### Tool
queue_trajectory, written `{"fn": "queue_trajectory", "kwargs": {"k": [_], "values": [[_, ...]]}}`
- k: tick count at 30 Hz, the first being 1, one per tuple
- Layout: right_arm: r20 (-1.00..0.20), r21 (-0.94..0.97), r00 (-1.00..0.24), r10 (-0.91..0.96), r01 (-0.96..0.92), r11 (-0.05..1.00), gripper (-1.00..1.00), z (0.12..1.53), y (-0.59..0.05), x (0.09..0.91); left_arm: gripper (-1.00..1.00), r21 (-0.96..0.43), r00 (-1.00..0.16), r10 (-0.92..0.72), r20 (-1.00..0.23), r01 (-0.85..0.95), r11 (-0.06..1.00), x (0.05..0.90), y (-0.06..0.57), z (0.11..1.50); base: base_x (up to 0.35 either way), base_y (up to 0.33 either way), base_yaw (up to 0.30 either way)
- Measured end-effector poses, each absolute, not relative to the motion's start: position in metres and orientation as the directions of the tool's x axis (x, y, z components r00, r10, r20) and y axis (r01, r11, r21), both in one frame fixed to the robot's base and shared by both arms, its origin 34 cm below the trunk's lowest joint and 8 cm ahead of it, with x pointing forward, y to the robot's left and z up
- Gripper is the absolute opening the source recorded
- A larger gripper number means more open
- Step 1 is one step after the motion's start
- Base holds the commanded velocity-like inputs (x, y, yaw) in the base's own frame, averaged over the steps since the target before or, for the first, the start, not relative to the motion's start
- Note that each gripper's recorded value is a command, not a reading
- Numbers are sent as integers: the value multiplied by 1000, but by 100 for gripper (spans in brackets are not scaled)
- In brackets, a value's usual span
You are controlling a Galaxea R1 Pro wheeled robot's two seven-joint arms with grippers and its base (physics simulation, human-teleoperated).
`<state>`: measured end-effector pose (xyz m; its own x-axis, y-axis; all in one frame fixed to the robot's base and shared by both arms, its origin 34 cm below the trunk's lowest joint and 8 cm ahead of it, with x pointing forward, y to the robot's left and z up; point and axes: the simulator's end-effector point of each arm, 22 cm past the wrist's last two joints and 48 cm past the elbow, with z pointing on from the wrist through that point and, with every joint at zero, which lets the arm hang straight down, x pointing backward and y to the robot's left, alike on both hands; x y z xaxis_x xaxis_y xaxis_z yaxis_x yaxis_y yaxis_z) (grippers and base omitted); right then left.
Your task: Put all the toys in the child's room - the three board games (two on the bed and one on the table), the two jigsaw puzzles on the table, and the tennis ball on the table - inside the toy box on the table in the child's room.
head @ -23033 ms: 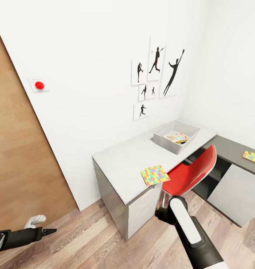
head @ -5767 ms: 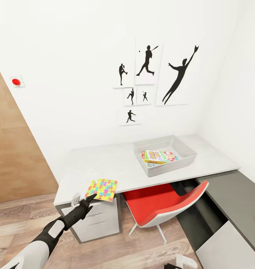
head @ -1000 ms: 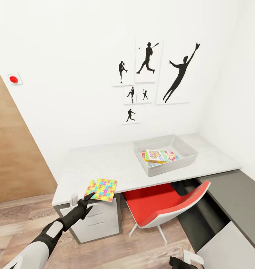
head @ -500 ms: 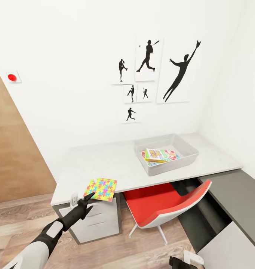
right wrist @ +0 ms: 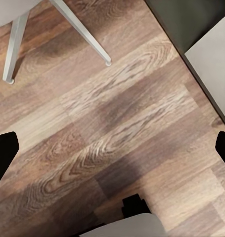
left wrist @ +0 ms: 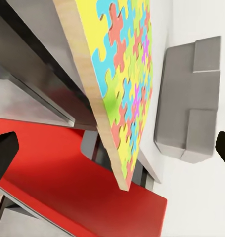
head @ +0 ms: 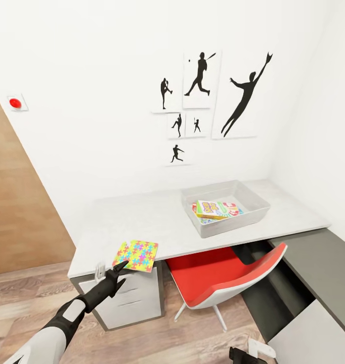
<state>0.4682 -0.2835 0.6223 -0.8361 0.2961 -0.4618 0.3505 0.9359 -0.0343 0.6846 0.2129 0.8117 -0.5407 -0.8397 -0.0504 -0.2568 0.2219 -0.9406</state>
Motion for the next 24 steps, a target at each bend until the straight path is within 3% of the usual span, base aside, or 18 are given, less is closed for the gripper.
{"fn": "queue_trajectory", "kwargs": {"k": [16, 24], "values": [[-460, -34, -837, 296, 350, 936, 100, 622, -283, 468, 100, -940, -542, -839, -52, -259, 225, 684, 213, 811, 14, 0, 0], [-460, -35, -837, 296, 350, 936, 100, 622, -283, 468, 100, -938, -541, -839, -52, -262, 227, 684, 213, 810, -50, -95, 0]]}}
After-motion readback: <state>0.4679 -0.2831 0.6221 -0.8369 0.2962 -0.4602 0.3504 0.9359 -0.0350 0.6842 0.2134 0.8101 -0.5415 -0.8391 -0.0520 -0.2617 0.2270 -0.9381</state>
